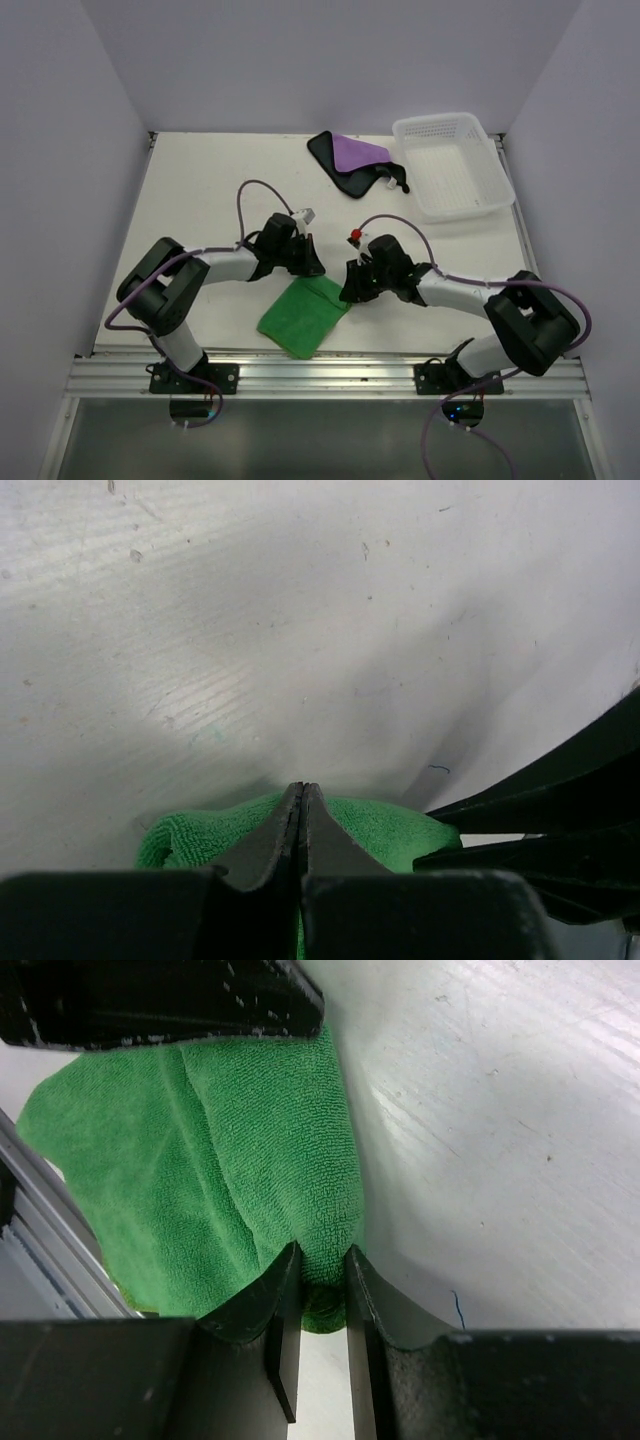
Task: Roll the towels
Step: Roll the towel
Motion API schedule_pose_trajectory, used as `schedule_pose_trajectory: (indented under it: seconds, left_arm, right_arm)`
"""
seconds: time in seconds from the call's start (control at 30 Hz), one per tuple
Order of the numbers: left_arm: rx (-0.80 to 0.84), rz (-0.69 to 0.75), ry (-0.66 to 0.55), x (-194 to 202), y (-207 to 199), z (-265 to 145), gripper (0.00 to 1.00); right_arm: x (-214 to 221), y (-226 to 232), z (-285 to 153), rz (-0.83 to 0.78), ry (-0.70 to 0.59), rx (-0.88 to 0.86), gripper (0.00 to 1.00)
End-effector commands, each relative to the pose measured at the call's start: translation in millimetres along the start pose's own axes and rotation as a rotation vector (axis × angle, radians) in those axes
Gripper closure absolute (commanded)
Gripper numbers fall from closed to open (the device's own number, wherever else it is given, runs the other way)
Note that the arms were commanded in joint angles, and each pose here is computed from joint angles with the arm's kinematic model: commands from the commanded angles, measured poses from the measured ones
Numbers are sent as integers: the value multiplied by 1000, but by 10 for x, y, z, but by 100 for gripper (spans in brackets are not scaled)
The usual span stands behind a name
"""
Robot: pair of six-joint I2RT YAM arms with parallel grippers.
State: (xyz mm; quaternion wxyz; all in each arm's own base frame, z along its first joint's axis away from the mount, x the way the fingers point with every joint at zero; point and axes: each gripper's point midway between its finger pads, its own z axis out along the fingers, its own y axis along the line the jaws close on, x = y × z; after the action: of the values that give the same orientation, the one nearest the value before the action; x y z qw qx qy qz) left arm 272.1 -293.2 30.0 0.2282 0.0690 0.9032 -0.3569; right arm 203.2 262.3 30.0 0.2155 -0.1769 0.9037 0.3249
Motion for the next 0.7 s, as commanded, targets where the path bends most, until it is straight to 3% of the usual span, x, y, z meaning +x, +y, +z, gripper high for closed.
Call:
schedule_pose_trajectory:
  seconds: [0.0,0.3,0.47,0.67]
  left_arm:
    - [-92,27,-44,-256,178,-8,100]
    - [-40,43,-119,-869,-242,-93,99]
    - [-10,39,-120,-917,-340,-102,99]
    - [-5,32,-113,-830,-322,-101,99]
  right_arm:
    - [152,-176,-75,-21,-5,125,100]
    - [-299,-304,-339,-104,-272,381,100]
    - [-467,-363,-453,-160,-372,531,100]
    - [-415,-293,-375,-284,-395,670,100]
